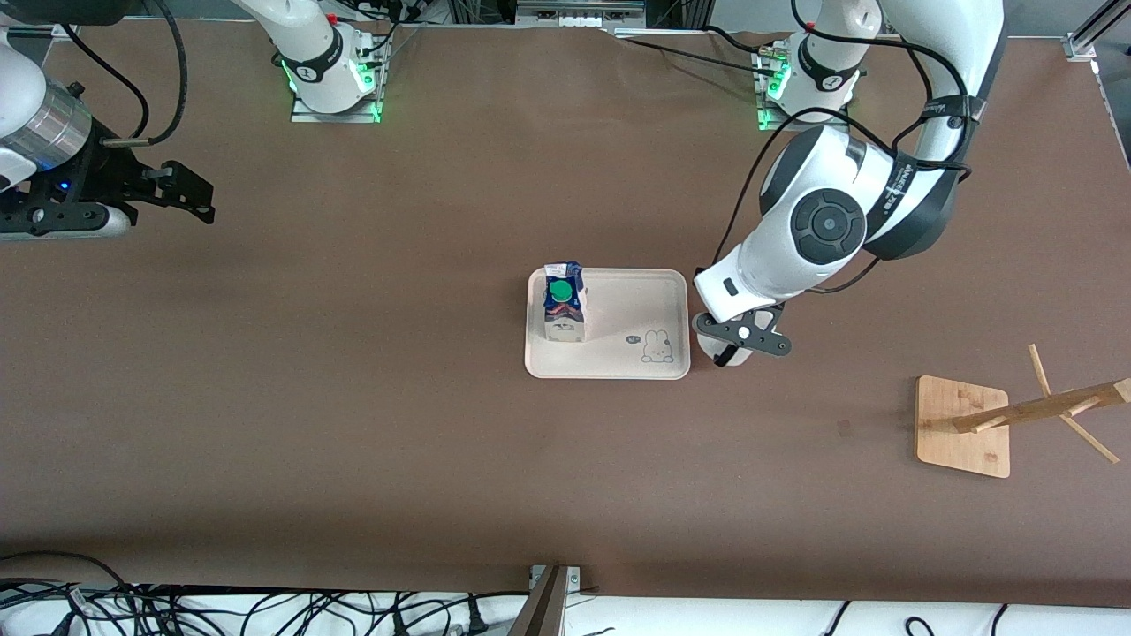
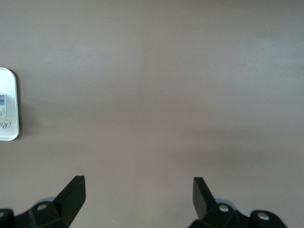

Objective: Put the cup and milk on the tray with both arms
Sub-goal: 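Carry the mug over the tray and lower it beside the carton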

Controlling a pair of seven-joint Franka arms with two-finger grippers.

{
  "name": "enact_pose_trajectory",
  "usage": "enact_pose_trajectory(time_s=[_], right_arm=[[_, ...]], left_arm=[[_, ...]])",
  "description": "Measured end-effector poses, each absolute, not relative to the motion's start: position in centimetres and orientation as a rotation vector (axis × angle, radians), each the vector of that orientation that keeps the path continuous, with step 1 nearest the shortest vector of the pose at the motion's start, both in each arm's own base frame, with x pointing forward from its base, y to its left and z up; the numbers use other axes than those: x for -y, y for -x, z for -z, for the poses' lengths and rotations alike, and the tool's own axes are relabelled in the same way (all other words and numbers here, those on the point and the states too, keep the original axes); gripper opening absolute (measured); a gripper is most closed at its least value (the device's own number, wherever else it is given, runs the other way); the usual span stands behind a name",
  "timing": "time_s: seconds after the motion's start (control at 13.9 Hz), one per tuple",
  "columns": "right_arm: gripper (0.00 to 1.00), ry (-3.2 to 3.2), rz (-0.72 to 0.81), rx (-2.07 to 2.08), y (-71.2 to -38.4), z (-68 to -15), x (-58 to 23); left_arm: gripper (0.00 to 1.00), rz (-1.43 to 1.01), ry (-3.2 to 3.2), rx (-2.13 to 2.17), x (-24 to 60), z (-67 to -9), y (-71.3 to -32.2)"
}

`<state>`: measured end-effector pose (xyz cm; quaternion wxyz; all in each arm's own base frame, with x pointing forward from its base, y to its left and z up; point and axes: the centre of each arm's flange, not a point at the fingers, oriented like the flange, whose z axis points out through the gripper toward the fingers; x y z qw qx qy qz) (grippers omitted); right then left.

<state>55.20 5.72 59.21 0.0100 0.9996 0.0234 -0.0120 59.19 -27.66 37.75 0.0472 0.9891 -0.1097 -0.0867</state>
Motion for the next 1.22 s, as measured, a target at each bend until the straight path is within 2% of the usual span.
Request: enact_pose_trajectory(time_s=[0.36,0.65,1.22], right_arm=[[1.0,-3.121,0.036,-0.073,-55.2,-59.2,-5.7],[1.0,-3.121,0.036,-0.073,-55.2,-59.3,-5.7],[1.0,-3.121,0.034,-0.072,-55.2,-59.3,-5.7]], left_arm=[[0.08,0.414,-2.957,0.137,29.7,-35.3,-58.7],[0.08,0.509,-2.944,0.159,32.3,-34.2,-58.4],[0.08,0.653,-2.916,0.212,36.8,-27.5,-57.0]])
